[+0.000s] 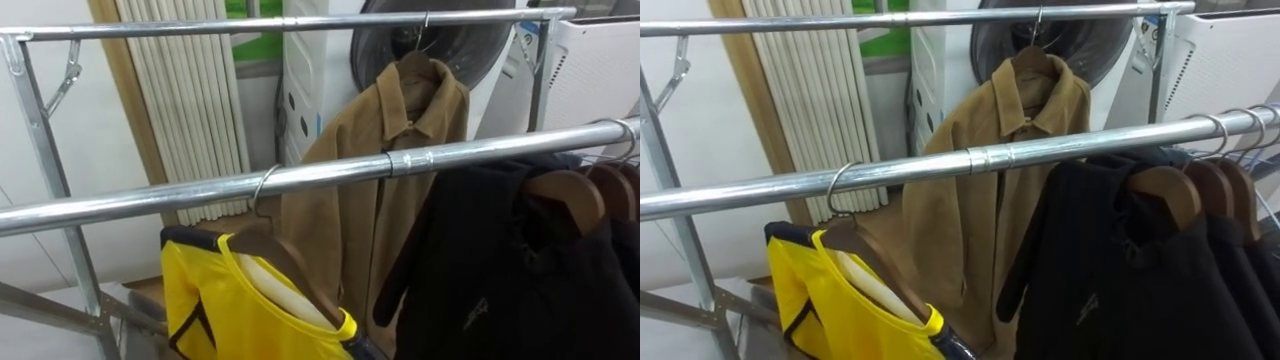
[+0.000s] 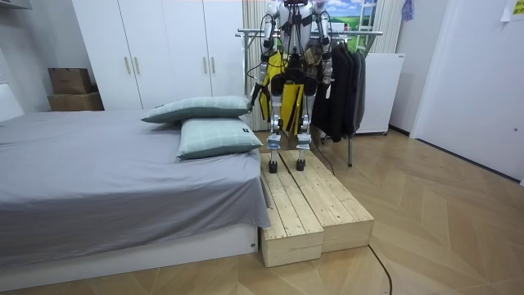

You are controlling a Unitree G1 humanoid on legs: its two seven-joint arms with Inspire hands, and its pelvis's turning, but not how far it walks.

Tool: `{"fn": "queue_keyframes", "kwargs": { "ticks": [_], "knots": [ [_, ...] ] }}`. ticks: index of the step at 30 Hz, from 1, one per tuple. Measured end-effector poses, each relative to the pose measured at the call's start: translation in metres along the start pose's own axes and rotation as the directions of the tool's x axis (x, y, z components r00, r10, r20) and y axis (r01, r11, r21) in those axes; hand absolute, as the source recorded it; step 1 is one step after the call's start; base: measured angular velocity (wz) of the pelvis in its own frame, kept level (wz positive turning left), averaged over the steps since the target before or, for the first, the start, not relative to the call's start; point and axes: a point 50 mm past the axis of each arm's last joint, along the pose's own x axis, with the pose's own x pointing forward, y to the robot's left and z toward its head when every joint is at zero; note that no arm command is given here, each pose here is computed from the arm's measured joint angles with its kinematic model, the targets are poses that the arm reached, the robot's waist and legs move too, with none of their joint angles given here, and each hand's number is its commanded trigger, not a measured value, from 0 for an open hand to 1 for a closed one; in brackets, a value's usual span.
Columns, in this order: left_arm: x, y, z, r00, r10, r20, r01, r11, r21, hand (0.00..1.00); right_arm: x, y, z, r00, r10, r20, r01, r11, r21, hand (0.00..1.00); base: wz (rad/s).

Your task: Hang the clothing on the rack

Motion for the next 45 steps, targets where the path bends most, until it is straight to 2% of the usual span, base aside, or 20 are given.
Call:
{"fn": "queue_keyframes", "kwargs": {
  "ticks": [6,20,45],
  "knots": [
    [0.0001,0.0004,-0.0031,1.0,-0.016,-0.024,0.015,1.0,-0.01,0.0,0.0006,0.0006,-0.0074,0.999,-0.005,-0.044,0.008,0.997,0.082,0.0,0.0],
    [-0.0001,-0.0002,-0.0075,0.998,-0.023,-0.067,0.022,1.0,-0.013,0.0,0.0036,0.0027,-0.0042,0.996,-0.011,-0.087,0.017,0.997,0.07,0.0,0.01],
    [0.0003,-0.0001,-0.0065,0.997,-0.024,-0.072,0.023,1.0,-0.012,0.0,0.0055,0.005,0.0,0.996,-0.022,-0.087,0.024,0.999,0.026,0.0,0.0]
  ]
}}
